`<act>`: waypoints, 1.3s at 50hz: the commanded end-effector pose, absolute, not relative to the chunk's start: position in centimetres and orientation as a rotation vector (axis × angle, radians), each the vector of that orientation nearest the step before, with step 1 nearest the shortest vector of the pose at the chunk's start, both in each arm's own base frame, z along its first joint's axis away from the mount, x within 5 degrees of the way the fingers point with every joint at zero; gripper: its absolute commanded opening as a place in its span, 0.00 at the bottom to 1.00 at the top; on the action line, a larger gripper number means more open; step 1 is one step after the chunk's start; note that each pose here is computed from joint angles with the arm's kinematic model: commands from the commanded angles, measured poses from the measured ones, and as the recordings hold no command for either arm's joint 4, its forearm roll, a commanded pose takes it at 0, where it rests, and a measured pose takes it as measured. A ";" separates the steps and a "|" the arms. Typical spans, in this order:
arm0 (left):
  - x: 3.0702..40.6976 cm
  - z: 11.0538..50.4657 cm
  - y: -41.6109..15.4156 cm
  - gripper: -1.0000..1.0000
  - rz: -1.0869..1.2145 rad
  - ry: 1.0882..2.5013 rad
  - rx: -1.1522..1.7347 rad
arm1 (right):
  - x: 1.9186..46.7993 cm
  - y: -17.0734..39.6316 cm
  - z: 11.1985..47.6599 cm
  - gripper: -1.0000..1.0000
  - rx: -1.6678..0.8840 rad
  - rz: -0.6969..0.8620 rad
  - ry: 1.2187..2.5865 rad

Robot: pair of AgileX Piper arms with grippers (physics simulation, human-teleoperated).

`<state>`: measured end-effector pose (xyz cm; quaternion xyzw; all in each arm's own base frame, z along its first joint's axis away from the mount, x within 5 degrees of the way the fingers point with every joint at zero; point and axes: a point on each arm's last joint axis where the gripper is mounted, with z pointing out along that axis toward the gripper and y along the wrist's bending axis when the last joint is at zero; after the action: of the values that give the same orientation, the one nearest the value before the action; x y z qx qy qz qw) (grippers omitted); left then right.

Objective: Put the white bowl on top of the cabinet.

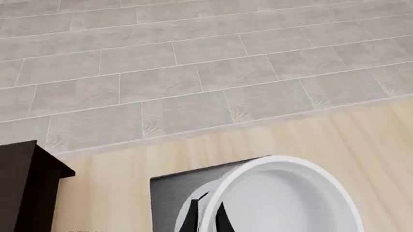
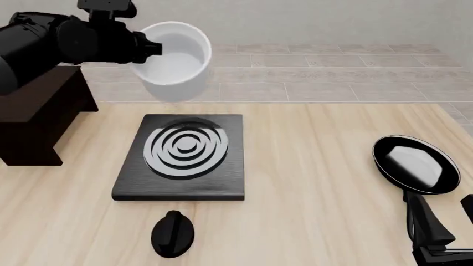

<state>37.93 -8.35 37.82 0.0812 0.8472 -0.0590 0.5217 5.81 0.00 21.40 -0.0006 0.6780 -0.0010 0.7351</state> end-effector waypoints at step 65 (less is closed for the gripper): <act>37.1 42.3 11.0 0.00 0.102 1.856 -0.402 | 5.8 0.0 21.4 1.00 -0.001 -0.002 1.490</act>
<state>37.99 9.29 41.37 -0.1473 0.8102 0.0388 0.5661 5.81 0.00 21.40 -0.0006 0.6780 -0.0010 0.7351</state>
